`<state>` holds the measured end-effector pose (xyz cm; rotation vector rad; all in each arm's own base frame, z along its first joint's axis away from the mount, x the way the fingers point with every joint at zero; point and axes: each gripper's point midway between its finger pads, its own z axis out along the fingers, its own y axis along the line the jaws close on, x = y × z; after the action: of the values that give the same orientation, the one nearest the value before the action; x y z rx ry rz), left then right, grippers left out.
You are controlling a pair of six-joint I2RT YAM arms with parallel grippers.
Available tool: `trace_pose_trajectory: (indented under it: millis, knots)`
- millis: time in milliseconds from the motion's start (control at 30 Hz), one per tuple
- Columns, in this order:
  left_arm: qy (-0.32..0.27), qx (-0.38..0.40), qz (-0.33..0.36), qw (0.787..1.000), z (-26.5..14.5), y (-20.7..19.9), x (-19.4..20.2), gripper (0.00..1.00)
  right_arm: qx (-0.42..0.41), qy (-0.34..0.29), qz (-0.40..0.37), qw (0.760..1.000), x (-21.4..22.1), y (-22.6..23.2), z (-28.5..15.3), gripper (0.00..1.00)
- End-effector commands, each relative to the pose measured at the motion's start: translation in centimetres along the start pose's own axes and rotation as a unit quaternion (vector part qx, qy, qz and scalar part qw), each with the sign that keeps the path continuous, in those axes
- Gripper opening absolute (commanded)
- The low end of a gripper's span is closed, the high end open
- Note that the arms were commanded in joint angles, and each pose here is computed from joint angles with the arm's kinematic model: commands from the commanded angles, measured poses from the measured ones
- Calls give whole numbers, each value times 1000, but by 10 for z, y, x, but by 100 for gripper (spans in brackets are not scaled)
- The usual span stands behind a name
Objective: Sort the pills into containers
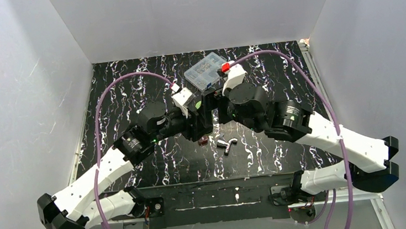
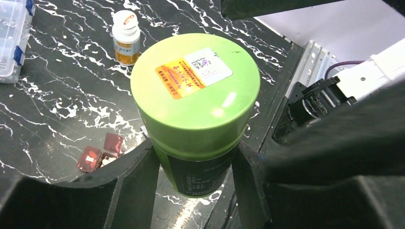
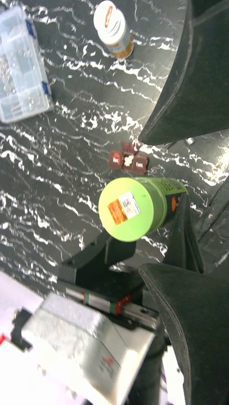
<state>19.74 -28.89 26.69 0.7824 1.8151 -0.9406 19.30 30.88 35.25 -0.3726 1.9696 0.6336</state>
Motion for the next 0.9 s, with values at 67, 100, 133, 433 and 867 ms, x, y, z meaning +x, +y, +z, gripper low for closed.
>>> trace_pose_trajectory:
  millis: [67, 100, 133, 433, 867]
  knots:
    - [-52, 73, 26, 996, -14, -32, -29, 0, -154, -30, 18, 987, -26, 27, -32, 98]
    - [-51, 88, 28, 994, -17, -37, -28, 0, -188, -36, 21, 981, -29, 29, -38, 98]
    - [-50, 105, 30, 993, -20, -43, -27, 0, -224, -36, 20, 974, -30, 30, -44, 98]
    - [-47, 265, 43, 962, -45, -98, -28, 0, -450, -30, 9, 892, -27, 37, -99, 98]
    - [-48, 347, 17, 936, -51, -122, -37, 0, -523, -7, -3, 852, -25, 52, -111, 93]
